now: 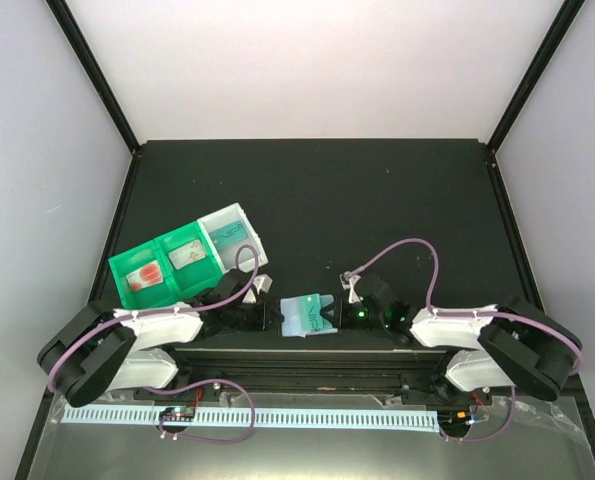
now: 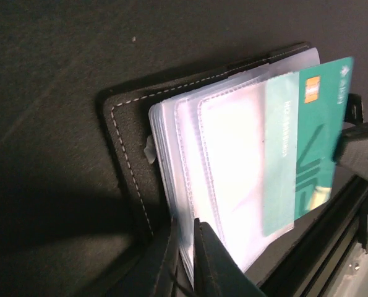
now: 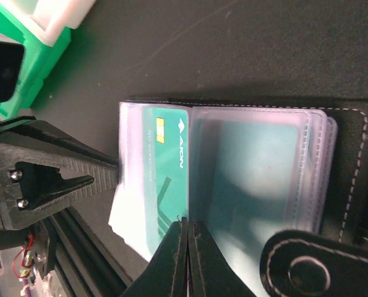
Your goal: Take the credit cards out of the card holder
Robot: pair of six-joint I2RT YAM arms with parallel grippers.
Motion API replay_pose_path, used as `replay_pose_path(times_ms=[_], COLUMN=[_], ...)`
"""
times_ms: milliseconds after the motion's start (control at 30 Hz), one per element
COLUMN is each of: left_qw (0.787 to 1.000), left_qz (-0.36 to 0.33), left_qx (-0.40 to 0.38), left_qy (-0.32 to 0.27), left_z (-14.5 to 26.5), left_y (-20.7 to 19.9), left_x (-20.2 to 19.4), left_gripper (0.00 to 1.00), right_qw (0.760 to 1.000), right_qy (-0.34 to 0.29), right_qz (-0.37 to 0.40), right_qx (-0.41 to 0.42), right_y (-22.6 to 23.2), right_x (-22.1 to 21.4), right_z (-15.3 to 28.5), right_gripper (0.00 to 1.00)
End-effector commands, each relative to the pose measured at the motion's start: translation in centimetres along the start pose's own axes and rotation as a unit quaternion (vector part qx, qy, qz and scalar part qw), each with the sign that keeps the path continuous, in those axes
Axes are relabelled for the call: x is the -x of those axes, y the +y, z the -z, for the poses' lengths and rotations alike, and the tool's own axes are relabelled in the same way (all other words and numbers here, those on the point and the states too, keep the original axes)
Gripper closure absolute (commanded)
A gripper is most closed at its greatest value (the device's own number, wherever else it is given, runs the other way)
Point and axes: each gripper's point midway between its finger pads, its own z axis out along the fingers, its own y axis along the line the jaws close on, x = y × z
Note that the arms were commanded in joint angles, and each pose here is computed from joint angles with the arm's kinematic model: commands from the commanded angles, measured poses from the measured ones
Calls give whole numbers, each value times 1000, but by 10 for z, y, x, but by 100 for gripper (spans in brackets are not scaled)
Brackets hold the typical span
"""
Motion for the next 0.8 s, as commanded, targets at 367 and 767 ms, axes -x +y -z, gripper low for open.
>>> replay_pose_path(times_ms=[367, 767], left_qw=[993, 961], left_qz=[-109, -216], left_qx=[-6, -167], left_qy=[-36, 40], left_z=[47, 77], left_y=[-56, -129], left_x=[35, 9], left_gripper=[47, 29], right_qw=[999, 984], right_qy=[-25, 5], right_qz=[38, 146], right_qx=[24, 104], right_y=[16, 66], right_x=[7, -2], right_z=[30, 67], right_gripper=[99, 99])
